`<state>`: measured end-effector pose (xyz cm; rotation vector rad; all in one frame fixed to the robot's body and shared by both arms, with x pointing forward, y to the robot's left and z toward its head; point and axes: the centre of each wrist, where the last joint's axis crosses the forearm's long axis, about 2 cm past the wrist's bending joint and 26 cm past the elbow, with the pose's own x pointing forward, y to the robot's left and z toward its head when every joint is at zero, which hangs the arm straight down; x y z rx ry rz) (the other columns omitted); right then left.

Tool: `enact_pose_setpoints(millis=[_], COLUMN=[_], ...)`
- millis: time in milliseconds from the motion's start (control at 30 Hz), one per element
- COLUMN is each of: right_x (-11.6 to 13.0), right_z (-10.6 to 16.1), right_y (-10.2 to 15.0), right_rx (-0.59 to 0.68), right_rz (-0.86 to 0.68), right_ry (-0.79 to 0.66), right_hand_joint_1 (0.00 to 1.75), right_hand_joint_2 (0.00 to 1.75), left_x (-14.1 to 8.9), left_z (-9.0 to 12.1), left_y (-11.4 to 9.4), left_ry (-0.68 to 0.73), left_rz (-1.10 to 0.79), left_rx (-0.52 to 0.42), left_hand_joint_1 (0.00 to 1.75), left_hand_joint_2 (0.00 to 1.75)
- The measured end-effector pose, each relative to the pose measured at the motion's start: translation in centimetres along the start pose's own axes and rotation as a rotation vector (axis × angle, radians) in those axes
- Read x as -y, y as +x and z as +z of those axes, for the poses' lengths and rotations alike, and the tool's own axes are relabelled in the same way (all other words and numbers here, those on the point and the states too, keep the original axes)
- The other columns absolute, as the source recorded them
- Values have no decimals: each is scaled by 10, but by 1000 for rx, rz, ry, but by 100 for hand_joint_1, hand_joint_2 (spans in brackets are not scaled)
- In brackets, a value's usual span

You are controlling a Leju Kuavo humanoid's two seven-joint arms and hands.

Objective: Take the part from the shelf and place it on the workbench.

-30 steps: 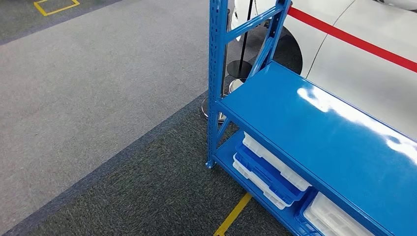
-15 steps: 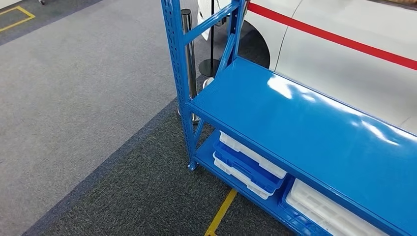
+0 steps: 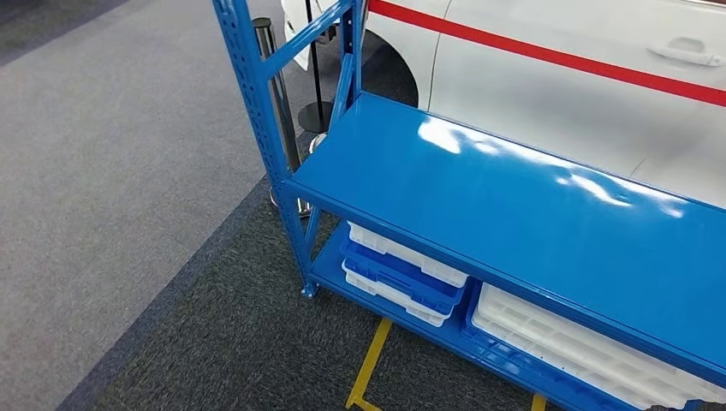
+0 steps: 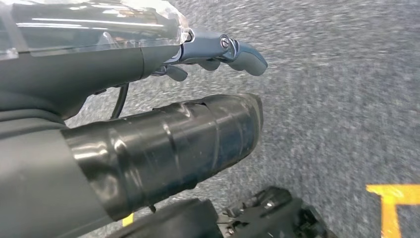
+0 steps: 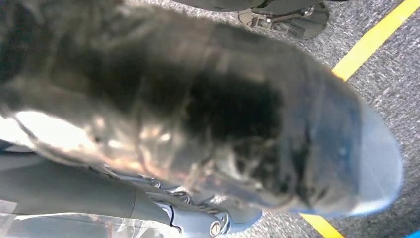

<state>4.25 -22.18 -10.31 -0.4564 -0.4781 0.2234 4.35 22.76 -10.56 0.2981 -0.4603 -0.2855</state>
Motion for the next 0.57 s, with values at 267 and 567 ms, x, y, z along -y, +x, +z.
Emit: enact_pose_setpoints(millis=[267, 567], right_x=[0, -2], right_z=[0, 1], right_y=[0, 0], right_rx=[-21, -28], right_rz=[0, -2], right_ry=[2, 20], right_hand_joint_1=[0, 0], right_hand_joint_2=[0, 0], left_x=[2, 2], left_z=[1, 2], left_y=[-2, -4], left_ry=[-12, -12], left_rz=[-5, 2], left_rx=[-24, -4], left_hand_joint_1=[0, 0], left_hand_joint_2=[0, 0])
